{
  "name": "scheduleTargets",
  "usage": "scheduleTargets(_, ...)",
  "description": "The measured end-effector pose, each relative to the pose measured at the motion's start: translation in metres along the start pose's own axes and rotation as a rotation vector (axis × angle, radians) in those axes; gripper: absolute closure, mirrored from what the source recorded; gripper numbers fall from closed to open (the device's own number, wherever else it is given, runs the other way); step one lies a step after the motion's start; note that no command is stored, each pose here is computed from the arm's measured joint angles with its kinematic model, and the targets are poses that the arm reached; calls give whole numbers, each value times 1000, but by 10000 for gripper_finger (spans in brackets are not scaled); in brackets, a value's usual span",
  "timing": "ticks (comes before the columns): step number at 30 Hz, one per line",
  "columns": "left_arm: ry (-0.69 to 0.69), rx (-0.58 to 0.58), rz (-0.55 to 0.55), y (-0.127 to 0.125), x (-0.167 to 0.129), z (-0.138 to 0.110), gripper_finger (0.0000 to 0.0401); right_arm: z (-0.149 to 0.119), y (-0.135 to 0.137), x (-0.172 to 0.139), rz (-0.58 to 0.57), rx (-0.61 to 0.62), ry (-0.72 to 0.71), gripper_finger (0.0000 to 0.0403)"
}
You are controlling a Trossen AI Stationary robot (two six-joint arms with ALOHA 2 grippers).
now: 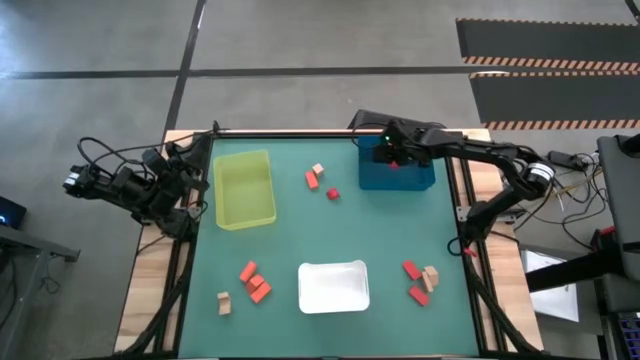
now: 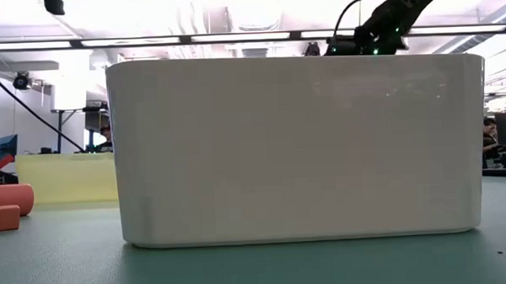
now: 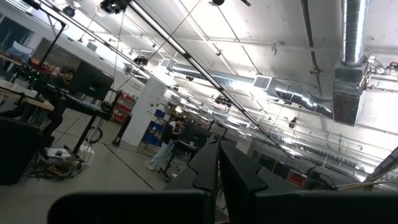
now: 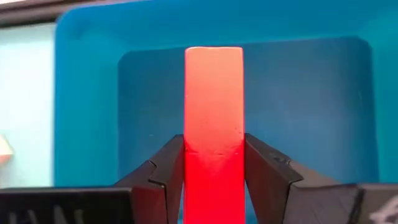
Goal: Sort & place blocks by color
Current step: Put the red block into the blue bin, then put the orange block into the yellow bin
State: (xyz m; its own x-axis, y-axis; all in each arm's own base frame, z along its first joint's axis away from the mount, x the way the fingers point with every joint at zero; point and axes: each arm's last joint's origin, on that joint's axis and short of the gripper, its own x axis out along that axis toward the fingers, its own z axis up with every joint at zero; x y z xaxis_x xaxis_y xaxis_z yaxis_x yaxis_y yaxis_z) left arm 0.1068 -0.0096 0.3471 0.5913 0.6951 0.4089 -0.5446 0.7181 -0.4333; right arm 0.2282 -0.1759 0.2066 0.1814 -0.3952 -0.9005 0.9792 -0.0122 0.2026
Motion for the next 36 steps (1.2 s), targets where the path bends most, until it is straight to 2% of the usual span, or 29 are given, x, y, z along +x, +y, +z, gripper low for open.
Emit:
scheduleTargets(16, 11, 2, 33, 1, 0, -1, 400, -5, 2, 46, -110, -84, 48, 275)
scheduleTargets(22, 18, 2, 56, 1, 0, -1, 400, -6, 2, 52, -121, -89, 56, 242)
scheduleTargets(29, 20, 2, 56, 1, 0, -2, 400, -2, 4, 41, -93, -97, 39, 200)
scheduleTargets(32, 24, 5, 55, 0, 1, -4, 400, 1, 7, 26, -60, -99, 28, 196)
scheduleTargets(36, 34, -51, 53, -4, 2, -8, 400, 3, 13, -2, -3, -113, 4, 200)
